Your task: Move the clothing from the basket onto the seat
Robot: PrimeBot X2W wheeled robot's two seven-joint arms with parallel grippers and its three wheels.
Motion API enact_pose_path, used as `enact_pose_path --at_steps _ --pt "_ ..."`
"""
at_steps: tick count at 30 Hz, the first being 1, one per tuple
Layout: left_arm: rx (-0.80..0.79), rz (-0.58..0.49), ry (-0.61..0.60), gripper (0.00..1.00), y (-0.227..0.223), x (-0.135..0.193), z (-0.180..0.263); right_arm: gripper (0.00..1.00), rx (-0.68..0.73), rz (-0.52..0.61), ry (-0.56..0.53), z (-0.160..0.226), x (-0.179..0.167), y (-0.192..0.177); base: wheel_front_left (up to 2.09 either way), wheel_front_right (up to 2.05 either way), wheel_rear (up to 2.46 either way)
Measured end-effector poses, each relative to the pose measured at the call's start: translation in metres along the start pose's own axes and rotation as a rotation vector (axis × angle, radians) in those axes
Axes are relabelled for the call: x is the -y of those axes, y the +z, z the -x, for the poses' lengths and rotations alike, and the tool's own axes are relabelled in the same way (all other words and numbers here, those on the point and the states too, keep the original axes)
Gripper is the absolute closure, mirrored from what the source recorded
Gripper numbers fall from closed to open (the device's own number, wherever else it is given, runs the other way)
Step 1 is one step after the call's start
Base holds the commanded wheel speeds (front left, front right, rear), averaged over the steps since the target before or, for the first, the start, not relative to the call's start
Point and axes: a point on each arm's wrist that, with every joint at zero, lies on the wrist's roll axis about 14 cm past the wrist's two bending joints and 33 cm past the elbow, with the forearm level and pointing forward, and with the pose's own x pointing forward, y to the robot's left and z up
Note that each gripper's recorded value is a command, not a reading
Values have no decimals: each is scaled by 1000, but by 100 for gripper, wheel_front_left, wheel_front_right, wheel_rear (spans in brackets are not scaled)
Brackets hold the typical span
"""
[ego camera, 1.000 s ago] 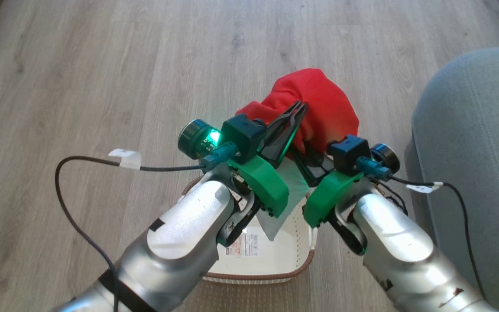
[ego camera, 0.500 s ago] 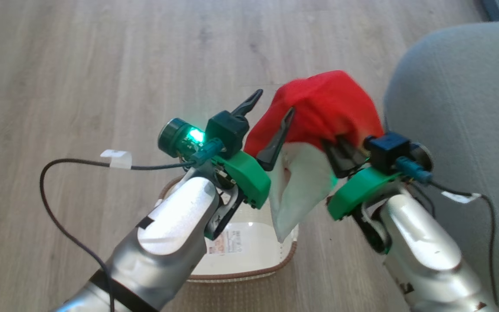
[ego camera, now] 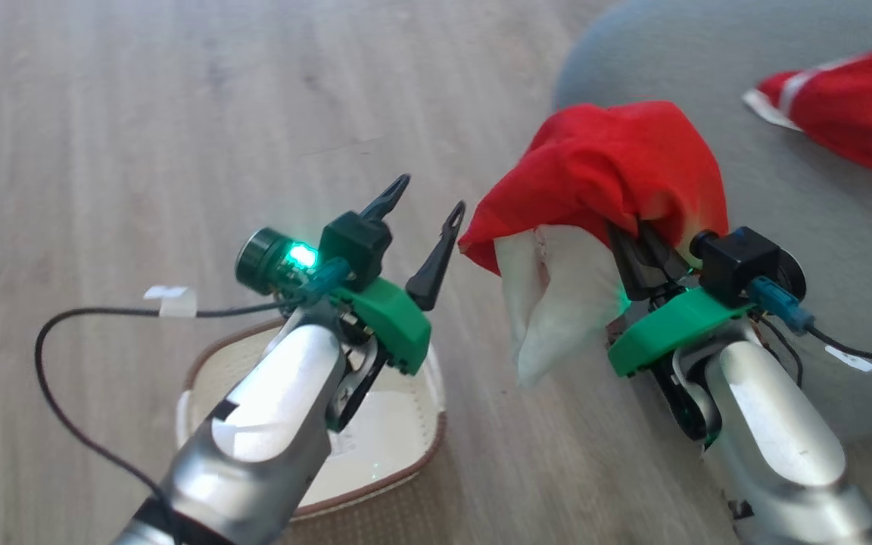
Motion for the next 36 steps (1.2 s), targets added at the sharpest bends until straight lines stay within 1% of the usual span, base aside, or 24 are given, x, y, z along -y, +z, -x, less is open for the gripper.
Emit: enact_pose_path --at_steps 5,14,17,19,23,27,30,31,36 --pt "-25 30 -65 0 -15 23 -9 100 21 14 -100 25 31 10 0 0 0" --pt "-28 49 -183 0 -24 65 -31 100 57 31 -276 75 76 29 0 0 0" --pt "-31 54 -232 0 -27 80 -35 100 77 31 -353 93 96 36 0 0 0" --pt "-45 62 -250 0 -35 85 -38 100 70 31 -401 104 106 33 0 0 0" --pt "-59 72 -263 0 -44 85 -40 100 72 50 -436 111 114 35 0 0 0" --pt "-66 86 -280 0 -51 85 -44 100 49 124 -439 111 121 36 0 0 0" --pt "-83 97 -283 0 -62 84 -45 100 25 188 -446 111 134 38 0 0 0" --pt "-83 97 -283 0 -62 84 -45 100 25 188 -446 111 134 38 0 0 0" --pt "-119 117 -276 0 -82 78 -45 100 62 308 -453 90 162 70 0 0 0"
